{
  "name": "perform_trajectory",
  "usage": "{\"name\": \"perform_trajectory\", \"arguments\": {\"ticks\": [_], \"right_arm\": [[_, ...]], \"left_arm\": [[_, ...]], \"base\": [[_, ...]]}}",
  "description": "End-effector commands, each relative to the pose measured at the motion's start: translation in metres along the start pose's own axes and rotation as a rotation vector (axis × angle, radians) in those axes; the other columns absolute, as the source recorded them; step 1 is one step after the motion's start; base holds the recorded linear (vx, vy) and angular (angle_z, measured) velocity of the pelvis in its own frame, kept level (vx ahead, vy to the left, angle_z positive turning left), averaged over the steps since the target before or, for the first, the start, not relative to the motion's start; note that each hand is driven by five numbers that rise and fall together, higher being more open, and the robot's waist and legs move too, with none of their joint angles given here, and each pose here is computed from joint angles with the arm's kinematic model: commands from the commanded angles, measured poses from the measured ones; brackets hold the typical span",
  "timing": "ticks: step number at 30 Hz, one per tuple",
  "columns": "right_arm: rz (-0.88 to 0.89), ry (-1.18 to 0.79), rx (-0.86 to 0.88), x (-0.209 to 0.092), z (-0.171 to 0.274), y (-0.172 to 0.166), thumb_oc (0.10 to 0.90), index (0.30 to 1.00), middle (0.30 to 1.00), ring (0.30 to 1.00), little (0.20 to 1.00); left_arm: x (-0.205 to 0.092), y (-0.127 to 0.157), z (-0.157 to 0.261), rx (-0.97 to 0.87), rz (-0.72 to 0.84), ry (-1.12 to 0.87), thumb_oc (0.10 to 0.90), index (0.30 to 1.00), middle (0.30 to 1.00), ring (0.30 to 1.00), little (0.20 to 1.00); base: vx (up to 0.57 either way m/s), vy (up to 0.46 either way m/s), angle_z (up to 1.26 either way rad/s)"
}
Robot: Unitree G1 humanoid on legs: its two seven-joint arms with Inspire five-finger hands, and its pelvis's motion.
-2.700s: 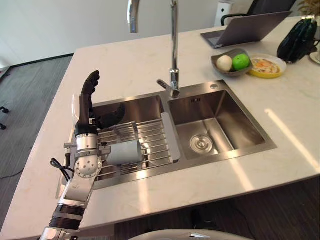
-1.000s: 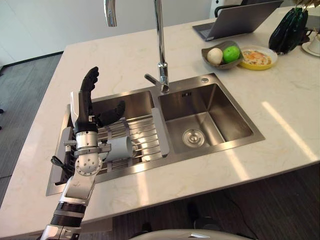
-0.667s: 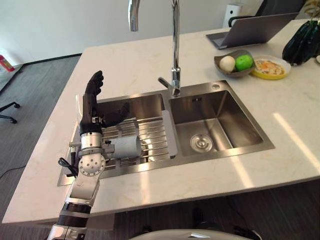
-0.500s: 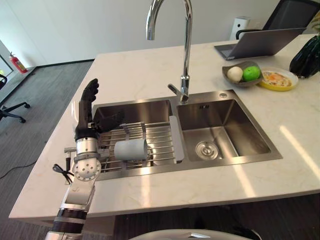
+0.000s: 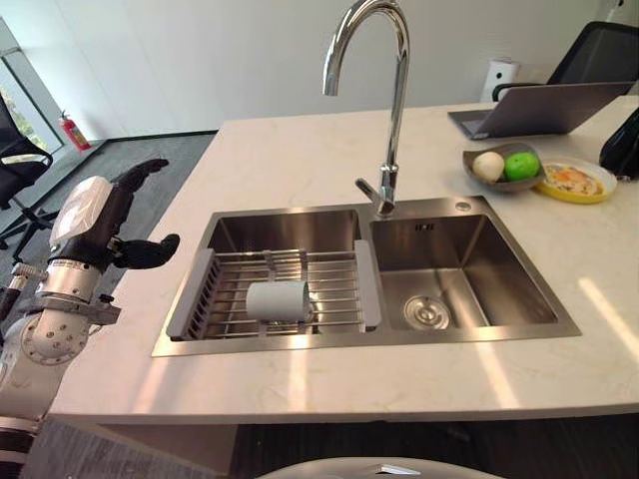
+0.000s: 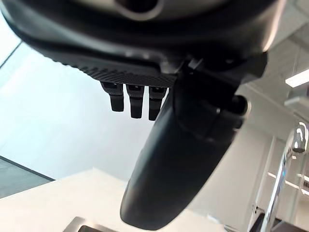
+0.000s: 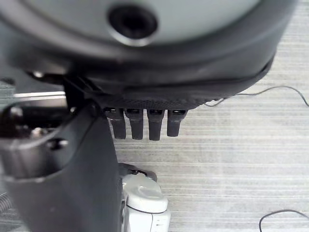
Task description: Place the dishes in the dishwasher.
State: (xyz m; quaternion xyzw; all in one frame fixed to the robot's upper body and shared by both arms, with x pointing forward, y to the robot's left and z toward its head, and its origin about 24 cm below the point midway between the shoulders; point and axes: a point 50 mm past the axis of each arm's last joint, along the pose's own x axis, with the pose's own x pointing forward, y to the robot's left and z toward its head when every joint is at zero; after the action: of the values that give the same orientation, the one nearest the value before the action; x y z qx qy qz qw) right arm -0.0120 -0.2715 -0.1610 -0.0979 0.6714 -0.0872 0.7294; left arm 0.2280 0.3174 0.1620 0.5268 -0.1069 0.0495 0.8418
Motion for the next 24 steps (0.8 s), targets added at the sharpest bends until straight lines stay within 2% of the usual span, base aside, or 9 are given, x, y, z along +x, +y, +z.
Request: {"name": "perform_trajectory", "arguments": {"ticks": [1, 4, 6, 11, 19, 24], "right_arm": [[0.079, -0.093, -0.137, 0.003, 0.034, 0.019, 0.8, 0.9, 0.9, 0.9, 0.9], [0.086, -0.104, -0.141, 0.003, 0.039, 0.02, 0.8, 0.9, 0.9, 0.9, 0.9], [0.098, -0.123, -0.157, 0.003, 0.047, 0.023, 0.8, 0.9, 0.9, 0.9, 0.9], [0.106, -0.131, -0.181, 0.003, 0.056, 0.025, 0.8, 0.9, 0.9, 0.9, 0.9], [0.116, -0.092, -0.205, 0.004, 0.05, 0.027, 0.8, 0.9, 0.9, 0.9, 0.9], [0.103, -0.083, -0.201, 0.004, 0.048, 0.022, 0.8, 0.9, 0.9, 0.9, 0.9]], "left_arm": [[0.026, 0.035, 0.06, 0.099, -0.065, -0.305, 0.8, 0.9, 0.9, 0.9, 0.9], [0.028, 0.031, 0.073, 0.108, -0.146, -0.36, 0.8, 0.9, 0.9, 0.9, 0.9], [0.032, 0.022, 0.086, 0.175, -0.237, -0.401, 0.8, 0.9, 0.9, 0.9, 0.9], [0.039, 0.0, 0.102, 0.158, -0.333, -0.456, 0.8, 0.9, 0.9, 0.9, 0.9], [0.054, -0.025, 0.113, 0.177, -0.336, -0.478, 0.8, 0.9, 0.9, 0.9, 0.9], [0.061, -0.037, 0.104, 0.165, -0.317, -0.415, 0.8, 0.9, 0.9, 0.9, 0.9]], "base": [[-0.03, -0.005, 0.05], [-0.01, 0.0, 0.01], [-0.04, -0.015, -0.02], [0.0, 0.0, 0.0], [0.0, -0.004, -0.02], [-0.01, -0.006, -0.05]]}}
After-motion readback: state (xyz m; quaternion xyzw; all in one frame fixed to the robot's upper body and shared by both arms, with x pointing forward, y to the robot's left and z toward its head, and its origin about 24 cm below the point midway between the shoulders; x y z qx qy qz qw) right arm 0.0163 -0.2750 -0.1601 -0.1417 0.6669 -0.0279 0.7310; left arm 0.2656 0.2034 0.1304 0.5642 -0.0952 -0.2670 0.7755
